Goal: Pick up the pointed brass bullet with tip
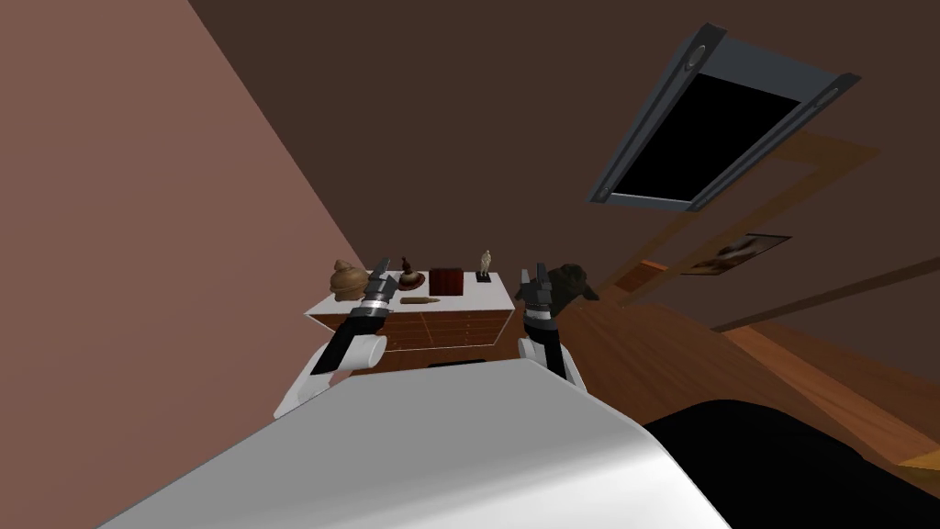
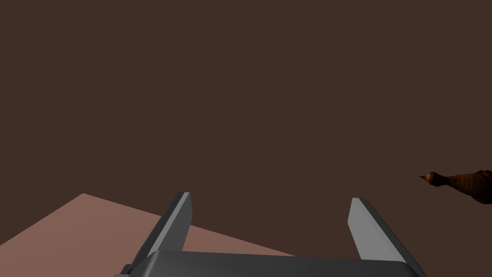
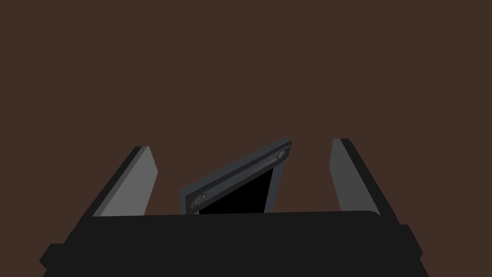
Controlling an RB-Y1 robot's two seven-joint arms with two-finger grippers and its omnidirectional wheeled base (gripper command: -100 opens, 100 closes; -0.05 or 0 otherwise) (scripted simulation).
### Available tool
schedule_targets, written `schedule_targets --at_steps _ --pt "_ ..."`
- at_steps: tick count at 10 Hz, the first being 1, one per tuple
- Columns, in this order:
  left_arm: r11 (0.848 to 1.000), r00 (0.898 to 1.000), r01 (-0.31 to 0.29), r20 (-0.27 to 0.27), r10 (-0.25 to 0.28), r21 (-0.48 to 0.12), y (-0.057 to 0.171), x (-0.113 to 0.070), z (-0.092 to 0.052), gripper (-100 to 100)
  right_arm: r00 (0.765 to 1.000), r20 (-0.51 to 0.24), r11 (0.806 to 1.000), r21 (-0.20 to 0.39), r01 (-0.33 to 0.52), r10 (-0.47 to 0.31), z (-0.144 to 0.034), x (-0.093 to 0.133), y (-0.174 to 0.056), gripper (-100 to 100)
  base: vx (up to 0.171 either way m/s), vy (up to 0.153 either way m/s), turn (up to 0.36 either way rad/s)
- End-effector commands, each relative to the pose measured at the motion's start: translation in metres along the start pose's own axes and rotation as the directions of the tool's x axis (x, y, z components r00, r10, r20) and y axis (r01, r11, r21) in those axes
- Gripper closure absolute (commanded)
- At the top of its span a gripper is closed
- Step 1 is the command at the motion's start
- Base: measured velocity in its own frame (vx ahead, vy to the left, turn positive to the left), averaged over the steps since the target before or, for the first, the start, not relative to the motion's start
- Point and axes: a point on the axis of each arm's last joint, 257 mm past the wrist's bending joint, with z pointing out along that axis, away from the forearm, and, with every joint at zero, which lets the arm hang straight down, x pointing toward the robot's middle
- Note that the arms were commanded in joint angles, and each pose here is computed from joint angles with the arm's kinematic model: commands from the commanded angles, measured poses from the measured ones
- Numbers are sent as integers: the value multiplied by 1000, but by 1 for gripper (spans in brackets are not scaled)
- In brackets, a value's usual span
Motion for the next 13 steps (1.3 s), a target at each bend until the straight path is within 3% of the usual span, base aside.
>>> schedule_targets --at_steps 1,7,13 --pt "1000 1000 -5 0 5 -28 6 1 3 -100 1000 0 1000 0 0 0 0 0 0 0 -33 -36 23" --pt "987 999 -32 -4 32 -159 47 0 17 -100 1000 0 1000 0 0 0 0 0 0 0 -30 -34 22" --pt "947 999 -52 -8 52 -316 97 -3 25 -100 1000 0 1000 0 0 0 0 0 0 0 -17 -19 3"
